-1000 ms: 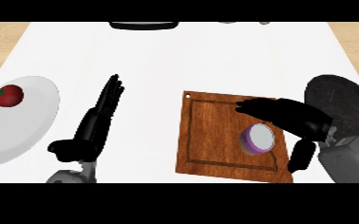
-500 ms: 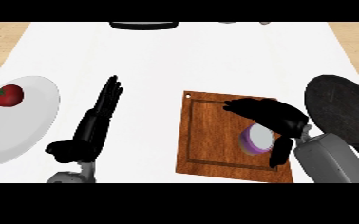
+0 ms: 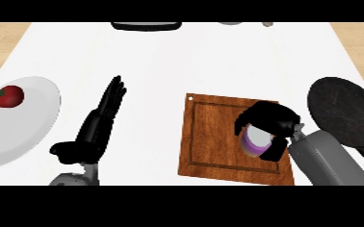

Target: Pick the can from the cutting board and place it in the pan

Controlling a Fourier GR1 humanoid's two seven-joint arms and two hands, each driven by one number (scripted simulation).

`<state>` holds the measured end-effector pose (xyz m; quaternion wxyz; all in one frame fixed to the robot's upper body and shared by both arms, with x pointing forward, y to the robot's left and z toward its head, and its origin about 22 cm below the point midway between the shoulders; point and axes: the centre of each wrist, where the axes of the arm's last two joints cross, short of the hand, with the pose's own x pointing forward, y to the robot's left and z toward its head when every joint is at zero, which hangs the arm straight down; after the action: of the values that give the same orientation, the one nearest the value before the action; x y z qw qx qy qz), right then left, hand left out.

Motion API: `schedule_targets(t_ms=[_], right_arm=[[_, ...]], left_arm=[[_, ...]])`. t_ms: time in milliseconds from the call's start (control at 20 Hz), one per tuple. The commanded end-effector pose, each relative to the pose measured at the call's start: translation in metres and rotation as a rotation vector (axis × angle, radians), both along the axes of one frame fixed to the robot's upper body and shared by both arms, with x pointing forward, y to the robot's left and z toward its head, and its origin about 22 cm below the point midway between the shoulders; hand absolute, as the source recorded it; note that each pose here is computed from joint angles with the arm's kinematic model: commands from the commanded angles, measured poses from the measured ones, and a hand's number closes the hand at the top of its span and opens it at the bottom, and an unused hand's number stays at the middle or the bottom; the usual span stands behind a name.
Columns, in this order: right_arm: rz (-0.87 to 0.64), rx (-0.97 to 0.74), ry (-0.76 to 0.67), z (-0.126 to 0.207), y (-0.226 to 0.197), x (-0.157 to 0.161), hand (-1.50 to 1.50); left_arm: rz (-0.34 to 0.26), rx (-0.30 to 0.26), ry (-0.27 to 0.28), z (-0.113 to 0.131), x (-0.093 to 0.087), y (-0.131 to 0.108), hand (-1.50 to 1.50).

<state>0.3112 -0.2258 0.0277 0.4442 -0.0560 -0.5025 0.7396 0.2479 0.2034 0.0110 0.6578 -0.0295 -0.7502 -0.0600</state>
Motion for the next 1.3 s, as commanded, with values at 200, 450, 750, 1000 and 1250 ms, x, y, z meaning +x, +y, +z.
schedule_targets(t_ms=[200,450,750,1000,1250], right_arm=[[0.054,0.003,-0.072,-0.020,0.001,-0.019,1.50],[0.025,0.083,-0.174,-0.001,-0.005,-0.006,1.50],[-0.513,0.088,-0.236,-0.024,-0.014,-0.027,1.50],[-0.881,0.131,-0.373,-0.012,0.021,-0.051,1.50],[-1.014,0.219,-0.671,0.040,0.038,-0.080,1.50]], left_arm=[[-0.003,0.009,0.000,-0.015,-0.004,-0.009,0.00],[-0.005,-0.004,0.001,0.002,-0.011,0.001,0.00],[0.064,-0.015,0.011,-0.007,-0.004,0.002,0.00],[0.064,-0.001,0.043,-0.015,-0.015,0.016,0.00],[0.065,0.005,0.011,-0.004,-0.003,0.016,0.00]])
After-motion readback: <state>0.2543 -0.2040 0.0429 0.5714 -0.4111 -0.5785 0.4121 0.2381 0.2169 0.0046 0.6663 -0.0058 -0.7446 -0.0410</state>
